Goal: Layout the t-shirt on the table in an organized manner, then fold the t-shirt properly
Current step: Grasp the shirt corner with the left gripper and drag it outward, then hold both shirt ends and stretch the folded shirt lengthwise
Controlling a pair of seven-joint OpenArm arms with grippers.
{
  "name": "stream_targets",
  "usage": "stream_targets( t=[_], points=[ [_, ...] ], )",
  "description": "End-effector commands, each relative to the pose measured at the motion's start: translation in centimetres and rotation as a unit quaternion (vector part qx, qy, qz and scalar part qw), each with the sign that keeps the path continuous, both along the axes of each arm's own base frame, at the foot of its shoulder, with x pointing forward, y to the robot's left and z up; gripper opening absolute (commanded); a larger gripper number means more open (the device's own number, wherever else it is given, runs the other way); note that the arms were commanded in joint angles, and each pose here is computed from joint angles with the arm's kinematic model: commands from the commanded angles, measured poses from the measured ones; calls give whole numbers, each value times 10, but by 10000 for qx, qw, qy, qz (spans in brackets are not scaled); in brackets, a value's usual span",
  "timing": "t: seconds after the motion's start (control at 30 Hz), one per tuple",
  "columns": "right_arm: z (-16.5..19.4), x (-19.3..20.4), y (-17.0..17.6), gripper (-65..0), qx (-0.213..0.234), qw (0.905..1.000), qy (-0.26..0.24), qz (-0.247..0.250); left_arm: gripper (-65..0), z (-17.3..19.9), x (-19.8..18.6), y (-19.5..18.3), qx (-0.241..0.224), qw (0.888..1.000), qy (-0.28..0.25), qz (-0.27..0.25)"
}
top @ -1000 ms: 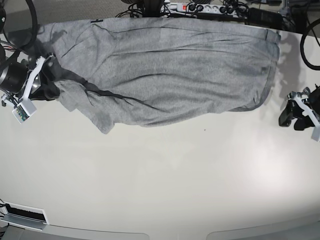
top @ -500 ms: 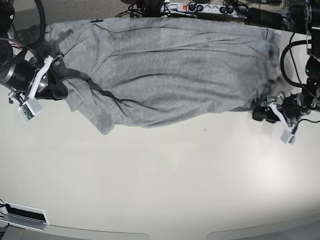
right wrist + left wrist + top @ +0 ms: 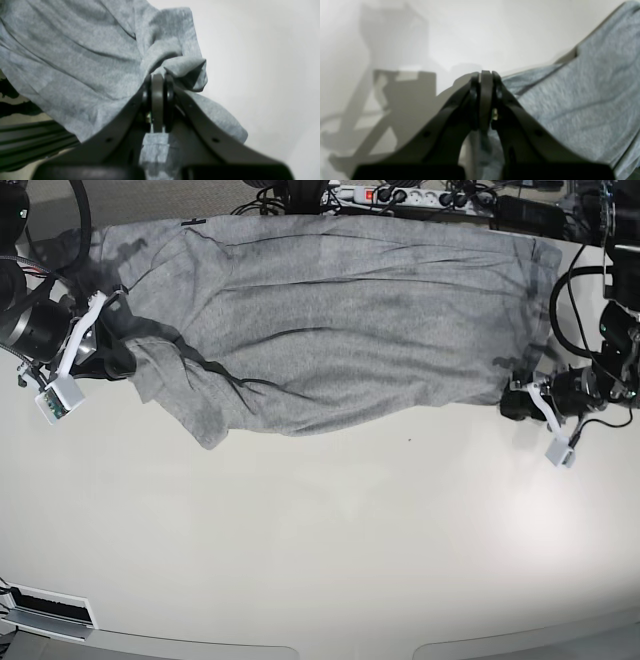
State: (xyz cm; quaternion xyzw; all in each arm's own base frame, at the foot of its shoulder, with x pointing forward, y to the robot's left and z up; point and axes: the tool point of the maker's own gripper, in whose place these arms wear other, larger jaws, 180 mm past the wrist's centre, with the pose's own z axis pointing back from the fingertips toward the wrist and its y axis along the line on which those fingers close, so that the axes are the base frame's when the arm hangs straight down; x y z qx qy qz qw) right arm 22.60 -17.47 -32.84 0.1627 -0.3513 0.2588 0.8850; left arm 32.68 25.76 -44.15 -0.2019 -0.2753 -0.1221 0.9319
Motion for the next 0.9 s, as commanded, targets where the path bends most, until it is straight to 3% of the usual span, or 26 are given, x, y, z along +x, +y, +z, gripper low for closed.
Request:
stream_targets(
  t=[0.0, 0.23, 0.5, 0.73, 0.87],
  points=[
    [13, 8, 1, -650, 86, 9996, -264, 25, -650, 24, 21, 7, -25, 9994, -347, 28],
    [14, 9, 1, -650, 99, 9995, -290, 21, -650, 64, 46, 17, -267, 9987, -415, 103],
    [14, 9, 1, -650, 93, 9995, -287, 21, -650, 100, 52, 66, -67, 9967, -657, 465],
    [14, 9, 1, -650, 94, 9995, -288, 21, -650, 121, 44, 105, -1, 9940, -611, 911],
    [14, 9, 1, -650, 93, 9995, -287, 21, -650, 115, 34, 113, -21, 9929, -438, 1106]
  ],
)
